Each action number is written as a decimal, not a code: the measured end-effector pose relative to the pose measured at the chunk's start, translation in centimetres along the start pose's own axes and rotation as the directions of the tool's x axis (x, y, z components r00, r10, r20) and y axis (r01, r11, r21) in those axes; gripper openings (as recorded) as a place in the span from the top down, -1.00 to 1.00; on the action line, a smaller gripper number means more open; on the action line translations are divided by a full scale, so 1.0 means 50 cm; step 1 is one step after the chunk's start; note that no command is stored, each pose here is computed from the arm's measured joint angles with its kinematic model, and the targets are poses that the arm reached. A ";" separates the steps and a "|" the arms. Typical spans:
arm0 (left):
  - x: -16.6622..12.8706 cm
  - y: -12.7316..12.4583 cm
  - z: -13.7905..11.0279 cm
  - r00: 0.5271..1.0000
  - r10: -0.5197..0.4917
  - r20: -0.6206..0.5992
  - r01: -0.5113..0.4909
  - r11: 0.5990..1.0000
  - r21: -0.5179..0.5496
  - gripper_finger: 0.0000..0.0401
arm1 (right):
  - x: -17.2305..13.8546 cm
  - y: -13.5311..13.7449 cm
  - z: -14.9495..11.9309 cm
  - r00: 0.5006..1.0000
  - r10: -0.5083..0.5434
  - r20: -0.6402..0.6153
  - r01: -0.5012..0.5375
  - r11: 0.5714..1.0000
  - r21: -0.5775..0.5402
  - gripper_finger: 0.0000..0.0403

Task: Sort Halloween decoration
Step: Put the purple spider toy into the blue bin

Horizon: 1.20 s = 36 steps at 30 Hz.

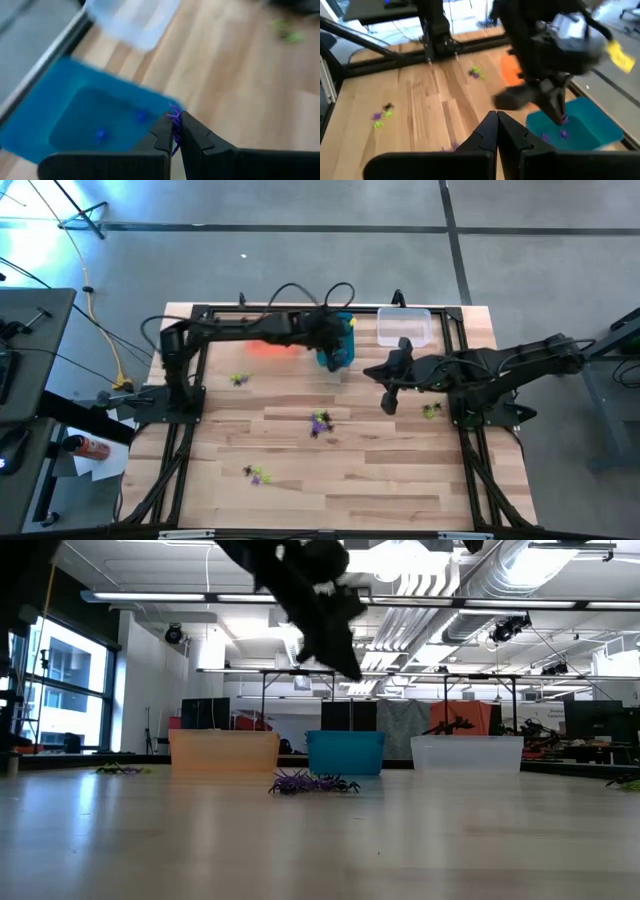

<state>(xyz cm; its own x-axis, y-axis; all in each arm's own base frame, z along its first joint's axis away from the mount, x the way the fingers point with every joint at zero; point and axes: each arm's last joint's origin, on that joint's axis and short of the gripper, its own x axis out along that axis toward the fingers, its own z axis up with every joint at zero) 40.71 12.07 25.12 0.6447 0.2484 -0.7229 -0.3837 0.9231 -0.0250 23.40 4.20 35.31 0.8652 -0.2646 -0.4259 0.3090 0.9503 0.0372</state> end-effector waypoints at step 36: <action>0.159 0.069 -0.081 0.965 0.100 -0.242 -0.116 0.992 -0.055 0.51 | 0.020 0.013 -0.001 1.000 0.012 0.003 -0.012 0.994 0.109 1.00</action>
<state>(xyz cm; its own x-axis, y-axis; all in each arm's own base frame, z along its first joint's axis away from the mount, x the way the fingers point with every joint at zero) 41.85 16.02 16.47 0.4241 0.2607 -0.8673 -0.4917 0.8705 0.0212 24.45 4.55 34.84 0.8699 -0.2540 -0.4227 0.3398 0.9300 0.1403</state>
